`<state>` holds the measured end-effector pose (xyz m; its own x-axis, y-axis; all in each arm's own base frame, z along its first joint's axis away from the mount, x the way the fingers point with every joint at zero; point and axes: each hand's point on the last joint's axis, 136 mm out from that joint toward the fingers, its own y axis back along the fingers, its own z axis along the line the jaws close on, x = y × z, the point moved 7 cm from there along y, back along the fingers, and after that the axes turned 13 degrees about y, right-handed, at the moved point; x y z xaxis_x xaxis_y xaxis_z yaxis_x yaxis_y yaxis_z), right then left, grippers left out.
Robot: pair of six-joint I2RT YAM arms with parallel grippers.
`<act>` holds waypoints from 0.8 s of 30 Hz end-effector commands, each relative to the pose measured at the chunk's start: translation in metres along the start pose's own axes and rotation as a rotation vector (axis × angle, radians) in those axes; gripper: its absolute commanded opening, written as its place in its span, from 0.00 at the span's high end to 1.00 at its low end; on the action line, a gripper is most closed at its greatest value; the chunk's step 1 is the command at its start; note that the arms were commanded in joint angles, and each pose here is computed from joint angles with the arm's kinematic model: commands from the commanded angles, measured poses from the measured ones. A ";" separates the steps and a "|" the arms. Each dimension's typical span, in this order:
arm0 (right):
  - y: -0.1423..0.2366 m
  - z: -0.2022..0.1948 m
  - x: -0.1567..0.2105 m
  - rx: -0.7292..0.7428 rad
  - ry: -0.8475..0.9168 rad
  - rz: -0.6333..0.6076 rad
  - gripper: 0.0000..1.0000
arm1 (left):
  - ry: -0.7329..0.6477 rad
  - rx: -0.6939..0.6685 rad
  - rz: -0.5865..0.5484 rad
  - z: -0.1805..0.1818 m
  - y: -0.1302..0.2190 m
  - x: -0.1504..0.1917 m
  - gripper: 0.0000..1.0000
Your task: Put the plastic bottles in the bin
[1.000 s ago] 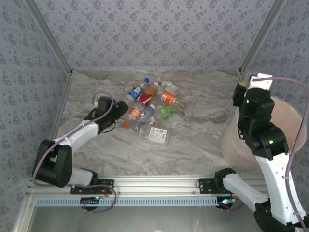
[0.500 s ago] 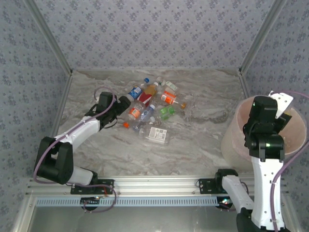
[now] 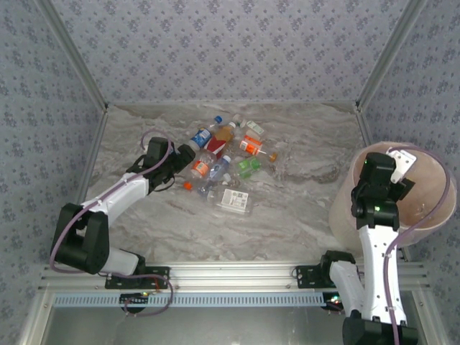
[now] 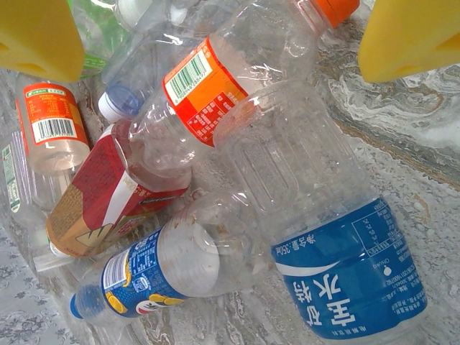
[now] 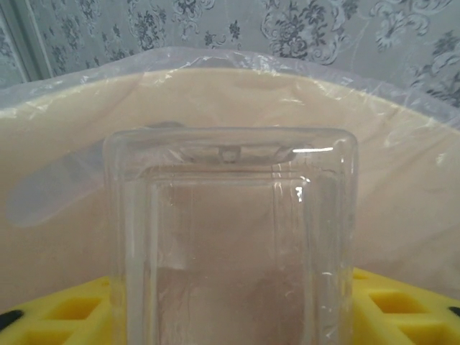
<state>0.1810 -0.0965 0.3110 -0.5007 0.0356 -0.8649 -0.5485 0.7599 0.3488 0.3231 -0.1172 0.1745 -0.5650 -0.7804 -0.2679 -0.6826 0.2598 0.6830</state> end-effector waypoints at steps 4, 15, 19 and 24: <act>-0.001 0.005 -0.007 -0.059 -0.095 -0.039 0.24 | -0.040 -0.007 0.008 -0.001 0.007 0.002 0.02; 0.010 -0.002 -0.011 -0.077 -0.145 -0.047 0.14 | -0.074 -0.016 -0.013 -0.004 0.010 -0.002 0.02; 0.029 -0.012 -0.025 -0.146 -0.223 -0.100 0.14 | -0.114 -0.031 -0.030 -0.007 0.013 -0.005 0.02; 0.058 -0.009 -0.046 -0.400 -0.348 -0.210 0.13 | -0.168 -0.051 -0.034 -0.013 0.016 -0.012 0.02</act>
<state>0.1690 -0.0761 0.3543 -0.2402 0.1208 -0.9632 -0.7492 0.6078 0.2631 0.3210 -0.1126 0.1795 -0.6112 -0.7138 -0.3421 -0.6574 0.2171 0.7216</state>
